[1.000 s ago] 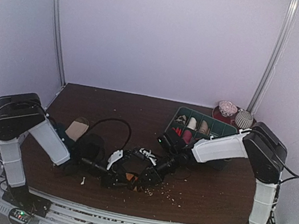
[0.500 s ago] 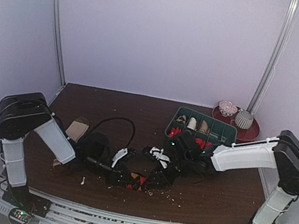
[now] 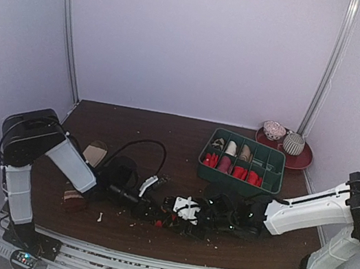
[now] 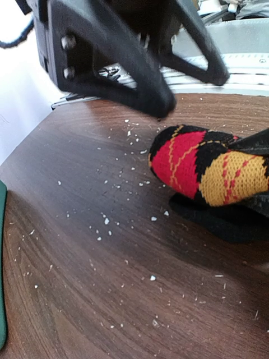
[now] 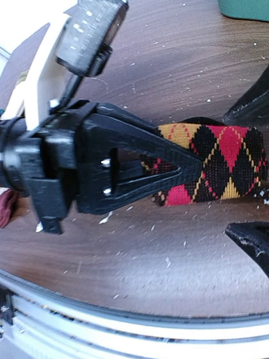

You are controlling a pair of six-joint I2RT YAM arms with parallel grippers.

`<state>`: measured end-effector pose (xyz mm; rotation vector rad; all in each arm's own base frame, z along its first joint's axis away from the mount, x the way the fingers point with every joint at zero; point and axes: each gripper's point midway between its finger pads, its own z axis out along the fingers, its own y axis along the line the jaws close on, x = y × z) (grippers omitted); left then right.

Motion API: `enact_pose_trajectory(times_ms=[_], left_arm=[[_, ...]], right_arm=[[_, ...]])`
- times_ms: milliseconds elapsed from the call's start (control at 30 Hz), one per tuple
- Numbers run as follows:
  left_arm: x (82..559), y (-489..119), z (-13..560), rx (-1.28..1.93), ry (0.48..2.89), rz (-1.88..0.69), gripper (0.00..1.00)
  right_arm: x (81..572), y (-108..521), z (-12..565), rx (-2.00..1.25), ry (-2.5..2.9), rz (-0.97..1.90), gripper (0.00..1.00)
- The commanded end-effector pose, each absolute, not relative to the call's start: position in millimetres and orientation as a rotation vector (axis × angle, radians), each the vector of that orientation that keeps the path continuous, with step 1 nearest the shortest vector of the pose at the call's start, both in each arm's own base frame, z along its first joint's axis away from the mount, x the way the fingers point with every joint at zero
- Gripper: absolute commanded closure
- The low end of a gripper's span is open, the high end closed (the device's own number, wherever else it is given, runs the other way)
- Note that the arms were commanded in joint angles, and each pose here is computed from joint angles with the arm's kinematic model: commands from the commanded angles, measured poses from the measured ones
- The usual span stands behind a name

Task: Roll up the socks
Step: Roll a pair of socks at the center of the board, then pick up the pair of socks from the center of the board.

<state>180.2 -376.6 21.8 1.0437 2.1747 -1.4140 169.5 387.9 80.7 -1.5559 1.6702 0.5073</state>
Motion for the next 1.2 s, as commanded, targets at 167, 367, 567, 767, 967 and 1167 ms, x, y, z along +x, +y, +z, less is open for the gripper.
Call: enact_pose_trajectory(times_ms=[167,367,567,767,967,1167], left_arm=[[118,-289,-95,0.918,2.908,-1.12,1.0],[116,-286,-98,0.916,2.925,-1.119,1.0],[114,-285,-99,0.928,2.929,-1.125,1.0],[115,-285,-99,0.936,2.927,-1.129,1.0],[115,-286,-99,0.948,2.921,-1.145,1.0],[115,-287,-98,0.969,2.91,-1.148,1.0]], right_arm=[[182,392,59,-1.617,1.645,0.368,0.41],[182,398,52,-1.643,1.636,0.373,0.41],[181,401,34,-1.693,1.664,0.367,0.41],[178,399,14,-1.738,1.713,0.363,0.44],[171,397,-3,-1.771,1.775,0.386,0.51],[173,397,-18,-1.828,1.805,0.341,0.5]])
